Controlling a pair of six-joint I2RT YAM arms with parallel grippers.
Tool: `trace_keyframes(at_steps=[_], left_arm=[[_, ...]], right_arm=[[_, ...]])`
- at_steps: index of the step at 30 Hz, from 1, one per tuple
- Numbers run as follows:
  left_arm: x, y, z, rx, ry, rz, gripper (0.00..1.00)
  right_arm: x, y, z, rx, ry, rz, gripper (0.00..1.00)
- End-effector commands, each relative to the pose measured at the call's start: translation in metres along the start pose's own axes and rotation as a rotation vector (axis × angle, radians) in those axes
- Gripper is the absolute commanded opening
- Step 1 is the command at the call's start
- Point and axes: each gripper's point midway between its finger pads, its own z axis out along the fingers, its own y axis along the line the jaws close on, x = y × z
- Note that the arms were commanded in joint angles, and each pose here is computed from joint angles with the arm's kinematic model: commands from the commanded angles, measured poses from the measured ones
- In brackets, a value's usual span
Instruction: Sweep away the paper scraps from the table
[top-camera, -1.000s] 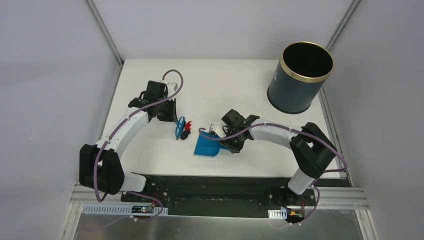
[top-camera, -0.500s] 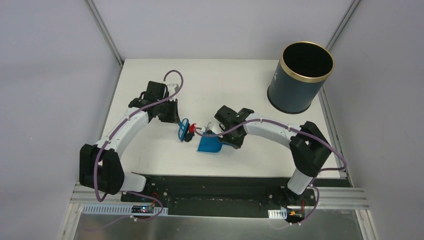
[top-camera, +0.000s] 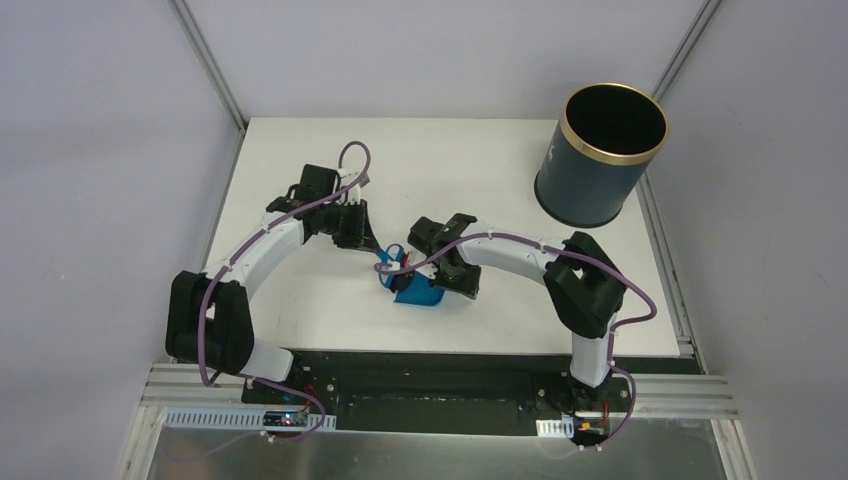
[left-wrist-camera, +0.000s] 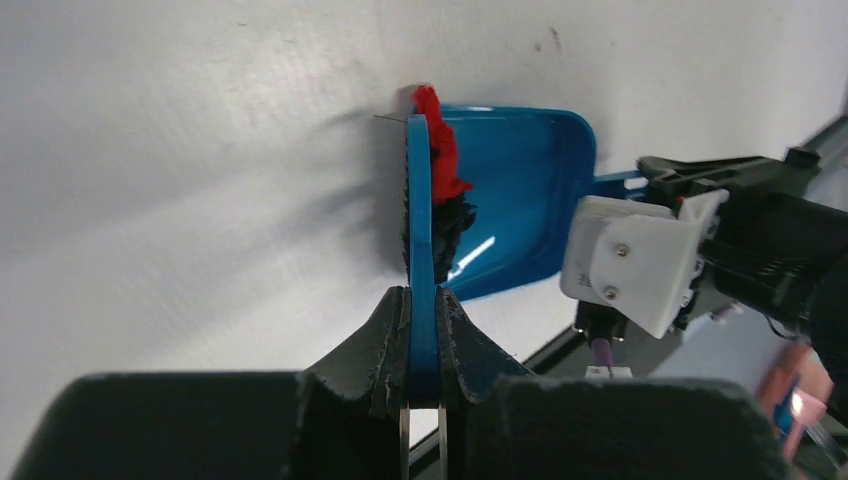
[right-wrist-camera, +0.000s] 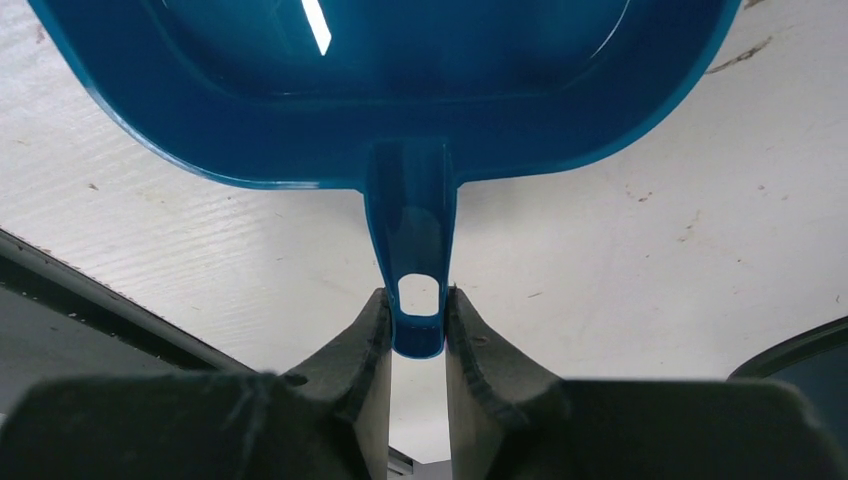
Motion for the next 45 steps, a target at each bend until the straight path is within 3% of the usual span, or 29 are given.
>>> trace_keyframes(at_steps=[1, 4, 11, 18, 29, 34, 45], left_arm=[[0.000, -0.051, 0.003, 0.307, 0.022, -0.026, 0.00], [-0.003, -0.048, -0.004, 0.274, -0.003, 0.013, 0.00], [-0.010, -0.016, -0.033, 0.011, -0.115, 0.146, 0.00], [-0.015, 0.022, -0.049, -0.233, -0.168, 0.140, 0.00], [-0.015, 0.042, -0.048, -0.334, -0.157, 0.112, 0.00], [-0.019, 0.036, -0.036, -0.281, -0.124, 0.098, 0.00], [-0.020, -0.023, 0.014, 0.195, 0.006, -0.082, 0.00]], right_arm=[[-0.006, -0.009, -0.012, 0.041, -0.006, 0.029, 0.01], [-0.004, -0.010, -0.010, 0.052, -0.001, 0.033, 0.01], [0.004, -0.012, -0.009, 0.085, -0.025, 0.038, 0.01], [0.002, -0.013, -0.006, 0.093, -0.075, 0.048, 0.00], [-0.002, -0.013, 0.006, 0.075, -0.103, 0.058, 0.00], [-0.004, -0.012, 0.002, 0.067, -0.111, 0.058, 0.00], [-0.023, 0.000, 0.011, -0.033, -0.086, 0.058, 0.00]])
